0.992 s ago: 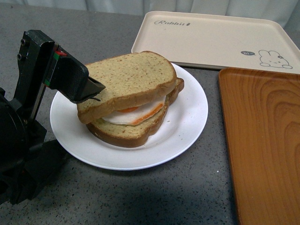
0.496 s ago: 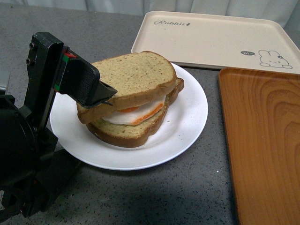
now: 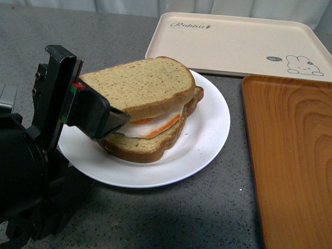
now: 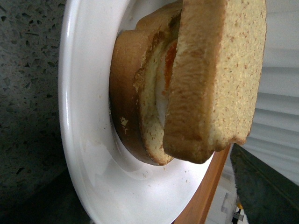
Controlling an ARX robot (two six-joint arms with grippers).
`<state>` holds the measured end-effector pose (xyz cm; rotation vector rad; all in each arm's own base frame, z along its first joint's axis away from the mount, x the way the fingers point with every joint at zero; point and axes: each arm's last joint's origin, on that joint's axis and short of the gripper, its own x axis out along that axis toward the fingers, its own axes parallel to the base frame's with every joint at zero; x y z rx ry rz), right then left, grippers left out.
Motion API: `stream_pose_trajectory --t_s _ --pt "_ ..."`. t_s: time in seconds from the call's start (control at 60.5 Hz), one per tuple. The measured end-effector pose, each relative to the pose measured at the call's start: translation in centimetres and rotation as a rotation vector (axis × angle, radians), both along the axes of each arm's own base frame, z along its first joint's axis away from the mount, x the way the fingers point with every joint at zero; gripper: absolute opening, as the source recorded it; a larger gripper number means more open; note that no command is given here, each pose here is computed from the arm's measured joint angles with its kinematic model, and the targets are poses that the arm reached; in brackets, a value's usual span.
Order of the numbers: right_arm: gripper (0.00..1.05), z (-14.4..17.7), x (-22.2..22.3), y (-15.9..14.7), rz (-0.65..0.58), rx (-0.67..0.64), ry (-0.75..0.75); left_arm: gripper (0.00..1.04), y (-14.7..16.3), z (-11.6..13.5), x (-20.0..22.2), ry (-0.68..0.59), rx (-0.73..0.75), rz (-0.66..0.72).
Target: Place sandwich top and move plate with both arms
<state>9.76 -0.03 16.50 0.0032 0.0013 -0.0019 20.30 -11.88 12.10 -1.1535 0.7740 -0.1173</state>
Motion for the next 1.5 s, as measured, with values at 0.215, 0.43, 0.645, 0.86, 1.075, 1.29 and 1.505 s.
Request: stream_pose_trajectory --t_s 0.215,0.43,0.645,0.86,1.075,1.29,1.505 --pt "0.96 0.0 0.0 0.0 0.000 0.000 0.000 0.31 0.0 -0.1 -0.1 0.007 -0.006 0.005" --pt "0.96 0.0 0.0 0.0 0.000 0.000 0.000 0.04 0.2 -0.2 0.0 0.014 -0.007 0.022" --pt "0.96 0.0 0.0 0.0 0.000 0.000 0.000 0.04 0.5 -0.1 0.1 0.006 -0.007 0.048" --pt "0.96 0.0 0.0 0.0 0.000 0.000 0.000 0.04 1.2 -0.1 0.4 -0.002 -0.011 0.092" --pt "0.96 0.0 0.0 0.0 0.000 0.000 0.000 0.04 1.9 0.5 0.9 -0.046 -0.044 0.147" --pt "0.96 0.0 0.0 0.0 0.000 0.000 0.000 0.04 2.2 1.5 1.5 -0.102 -0.079 0.165" --pt "0.96 0.0 0.0 0.0 0.000 0.000 0.000 0.04 1.5 2.1 3.1 -0.150 -0.084 0.145"
